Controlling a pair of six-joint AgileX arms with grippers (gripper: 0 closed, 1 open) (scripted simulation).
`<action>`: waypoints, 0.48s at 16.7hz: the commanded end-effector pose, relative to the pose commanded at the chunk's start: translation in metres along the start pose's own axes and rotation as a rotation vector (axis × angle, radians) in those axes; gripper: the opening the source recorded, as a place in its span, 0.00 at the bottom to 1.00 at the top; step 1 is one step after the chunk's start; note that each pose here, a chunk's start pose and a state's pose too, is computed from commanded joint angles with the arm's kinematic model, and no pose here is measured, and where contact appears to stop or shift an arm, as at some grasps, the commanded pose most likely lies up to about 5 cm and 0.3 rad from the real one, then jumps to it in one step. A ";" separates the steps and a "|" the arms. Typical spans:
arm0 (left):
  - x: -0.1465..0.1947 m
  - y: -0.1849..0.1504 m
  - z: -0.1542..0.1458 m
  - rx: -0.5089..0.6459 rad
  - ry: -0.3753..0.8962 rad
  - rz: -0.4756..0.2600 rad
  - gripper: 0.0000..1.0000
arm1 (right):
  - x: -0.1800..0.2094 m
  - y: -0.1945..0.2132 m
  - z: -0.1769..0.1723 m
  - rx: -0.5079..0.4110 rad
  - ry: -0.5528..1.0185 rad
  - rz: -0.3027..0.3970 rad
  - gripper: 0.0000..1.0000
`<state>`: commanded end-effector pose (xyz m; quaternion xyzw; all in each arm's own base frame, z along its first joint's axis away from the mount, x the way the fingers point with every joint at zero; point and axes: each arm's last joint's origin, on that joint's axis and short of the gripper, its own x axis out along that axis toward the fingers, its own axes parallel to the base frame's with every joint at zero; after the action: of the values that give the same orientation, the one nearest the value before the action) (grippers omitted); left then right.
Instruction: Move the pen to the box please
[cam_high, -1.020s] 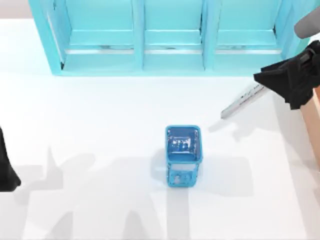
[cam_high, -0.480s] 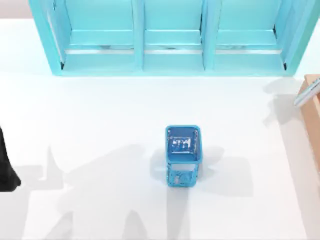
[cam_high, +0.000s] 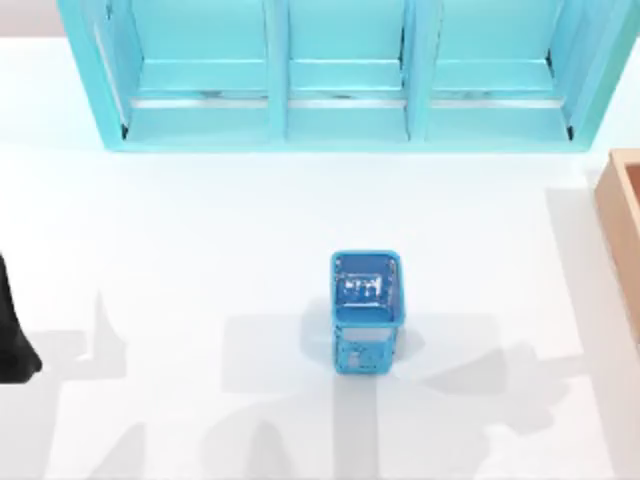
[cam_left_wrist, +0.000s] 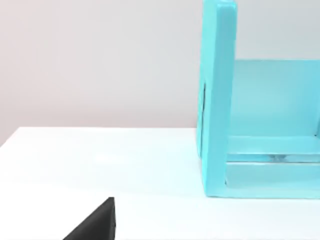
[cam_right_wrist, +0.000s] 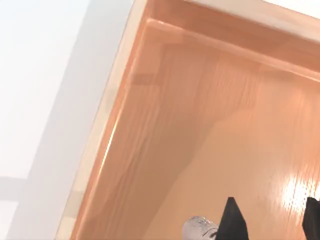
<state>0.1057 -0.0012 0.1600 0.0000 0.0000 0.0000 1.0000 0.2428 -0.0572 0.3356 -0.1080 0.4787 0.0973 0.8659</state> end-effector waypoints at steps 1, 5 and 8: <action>0.000 0.000 0.000 0.000 0.000 0.000 1.00 | -0.002 -0.001 -0.001 0.001 0.002 -0.007 0.00; 0.000 0.000 0.000 0.000 0.000 0.000 1.00 | 0.000 0.000 0.000 0.001 0.006 -0.001 0.00; 0.000 0.000 0.000 0.000 0.000 0.000 1.00 | 0.010 0.000 -0.003 0.005 0.009 0.001 0.00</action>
<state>0.1057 -0.0012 0.1600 0.0000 0.0000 0.0000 1.0000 0.2454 -0.0571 0.3255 -0.1063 0.4828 0.0960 0.8640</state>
